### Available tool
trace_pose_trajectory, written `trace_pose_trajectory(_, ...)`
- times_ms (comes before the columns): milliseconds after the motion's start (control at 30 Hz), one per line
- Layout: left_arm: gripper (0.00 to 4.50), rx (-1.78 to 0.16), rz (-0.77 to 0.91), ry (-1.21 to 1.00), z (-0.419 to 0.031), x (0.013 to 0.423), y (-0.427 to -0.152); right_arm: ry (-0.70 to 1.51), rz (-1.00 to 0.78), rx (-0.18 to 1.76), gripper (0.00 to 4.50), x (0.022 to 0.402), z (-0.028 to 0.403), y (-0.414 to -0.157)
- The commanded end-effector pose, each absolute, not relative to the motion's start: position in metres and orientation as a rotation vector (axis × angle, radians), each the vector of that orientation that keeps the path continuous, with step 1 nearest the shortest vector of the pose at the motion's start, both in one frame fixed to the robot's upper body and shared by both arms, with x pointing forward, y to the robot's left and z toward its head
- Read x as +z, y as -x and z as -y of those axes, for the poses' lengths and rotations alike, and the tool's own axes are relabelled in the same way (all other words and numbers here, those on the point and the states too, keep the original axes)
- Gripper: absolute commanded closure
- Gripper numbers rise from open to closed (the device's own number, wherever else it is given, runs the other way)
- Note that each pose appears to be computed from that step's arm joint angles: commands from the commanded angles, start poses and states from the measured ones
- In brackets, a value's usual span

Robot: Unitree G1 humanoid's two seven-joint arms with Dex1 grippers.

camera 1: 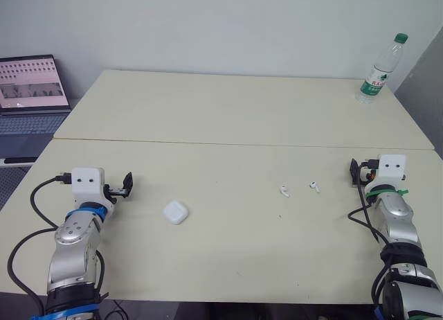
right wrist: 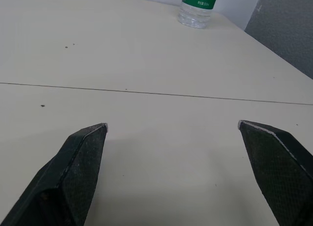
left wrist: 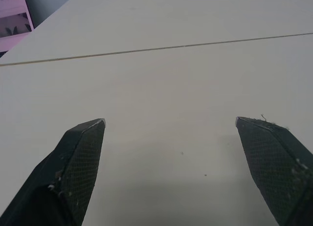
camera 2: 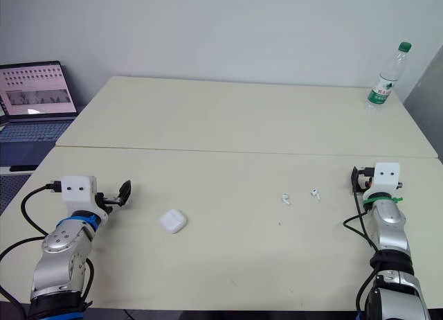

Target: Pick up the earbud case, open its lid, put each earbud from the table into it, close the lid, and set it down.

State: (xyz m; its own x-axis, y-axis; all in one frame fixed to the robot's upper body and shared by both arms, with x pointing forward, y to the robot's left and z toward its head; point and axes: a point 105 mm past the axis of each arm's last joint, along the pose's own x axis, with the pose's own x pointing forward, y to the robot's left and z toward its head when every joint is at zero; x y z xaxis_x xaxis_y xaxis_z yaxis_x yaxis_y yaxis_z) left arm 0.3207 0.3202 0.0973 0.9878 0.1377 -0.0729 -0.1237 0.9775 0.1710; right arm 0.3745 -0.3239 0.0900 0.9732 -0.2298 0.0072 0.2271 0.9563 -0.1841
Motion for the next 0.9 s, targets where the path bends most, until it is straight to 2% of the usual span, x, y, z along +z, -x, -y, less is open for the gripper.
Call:
trace_pose_trajectory(33,0.03,0.15,-0.023,-0.189,-0.327,0.117,-0.32,0.193,0.053,-0.256,0.0,0.109,0.331,-0.376)
trace_pose_trajectory(700,0.03,0.136,-0.008,-0.195,-0.326,0.123,-0.321,0.185,0.056,-0.261,0.0,0.108,0.331,-0.376)
trace_pose_trajectory(767,0.03,0.113,0.006,-0.177,-0.324,0.127,-0.321,0.186,0.055,-0.261,0.0,0.107,0.331,-0.375)
trace_pose_trajectory(900,0.03,-0.06,-0.001,-0.195,-0.306,0.14,-0.316,0.187,0.089,-0.229,0.0,0.122,0.328,-0.38)
